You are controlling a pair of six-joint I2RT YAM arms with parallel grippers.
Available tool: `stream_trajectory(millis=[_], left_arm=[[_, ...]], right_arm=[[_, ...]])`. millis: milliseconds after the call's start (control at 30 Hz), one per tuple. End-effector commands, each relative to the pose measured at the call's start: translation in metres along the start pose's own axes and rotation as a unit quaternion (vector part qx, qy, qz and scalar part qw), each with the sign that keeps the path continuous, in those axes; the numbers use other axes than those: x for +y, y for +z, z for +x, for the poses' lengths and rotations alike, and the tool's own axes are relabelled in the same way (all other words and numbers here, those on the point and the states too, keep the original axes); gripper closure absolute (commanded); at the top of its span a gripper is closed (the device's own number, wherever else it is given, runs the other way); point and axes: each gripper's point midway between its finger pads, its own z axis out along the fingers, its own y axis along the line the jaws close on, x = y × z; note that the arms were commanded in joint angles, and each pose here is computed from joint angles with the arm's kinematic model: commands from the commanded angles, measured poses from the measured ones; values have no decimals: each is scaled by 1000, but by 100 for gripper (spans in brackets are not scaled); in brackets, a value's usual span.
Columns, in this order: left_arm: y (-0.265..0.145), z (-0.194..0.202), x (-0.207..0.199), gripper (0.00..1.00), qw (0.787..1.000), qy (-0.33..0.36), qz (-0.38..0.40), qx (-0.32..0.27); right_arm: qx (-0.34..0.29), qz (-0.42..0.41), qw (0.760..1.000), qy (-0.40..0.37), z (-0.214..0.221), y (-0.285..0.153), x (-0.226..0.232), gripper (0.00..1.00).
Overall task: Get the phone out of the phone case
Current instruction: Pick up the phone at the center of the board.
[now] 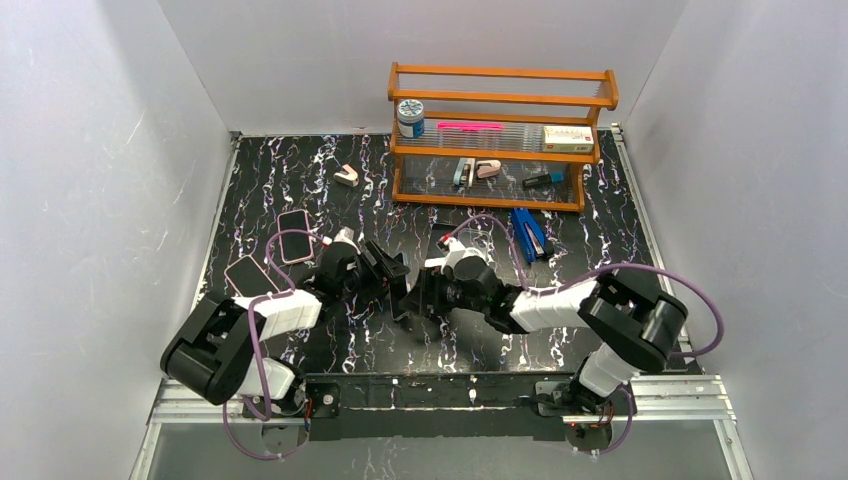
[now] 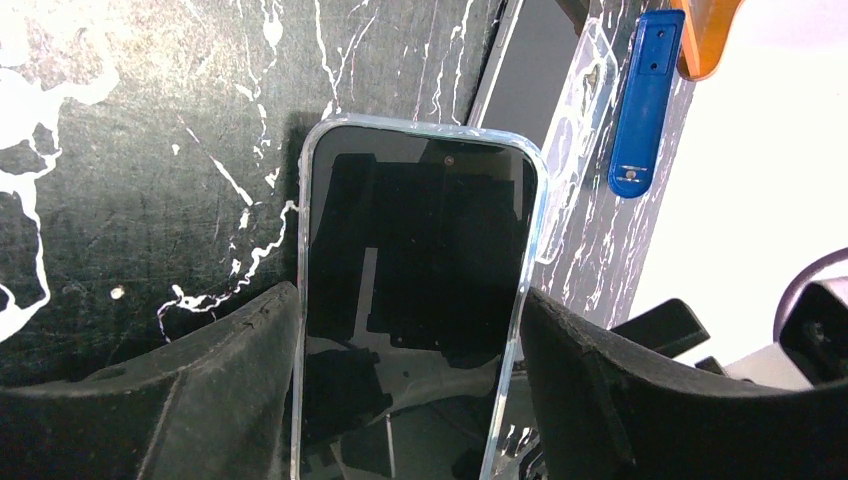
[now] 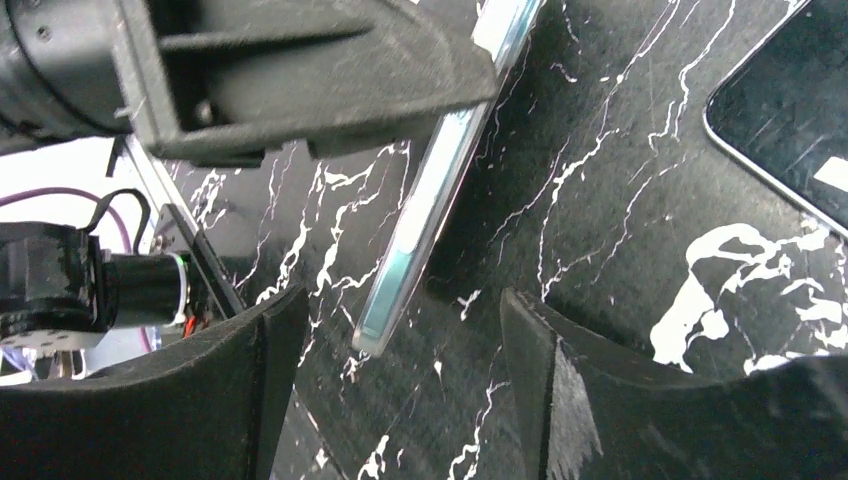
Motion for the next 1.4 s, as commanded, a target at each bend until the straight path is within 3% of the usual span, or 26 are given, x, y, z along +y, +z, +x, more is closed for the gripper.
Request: stream_trajectory(millis=[0,133,267,400,633,767,933,1367], left_arm=[[-6,2,-2,91,1000,0,7,-7],[-9,2,-5,91,1000,1,13,-10],[-13,0,-11,82,1000,11,25,-12],[-19,-5,-22,64,999,28,41,-20],[-38,-20,-57,21,991,87,90,-42],[-50,-23,-77,10,984,128,120,-39],[-61,-18,-103,6,969,163,185,-27],[-77,-6,-142,12,946,154,283,7]], right_arm=[[-43,-21,999,-2,-27,18,18,25],[-41,-23,999,2,-27,26,18,38],[-46,-26,999,5,-29,24,20,67],[-54,-31,998,12,-32,14,24,98],[-90,-45,995,16,-55,-20,28,99],[-109,-71,991,24,-72,-45,26,99],[-129,-122,984,27,-90,-77,30,99],[-152,-269,951,8,-111,-131,61,99]])
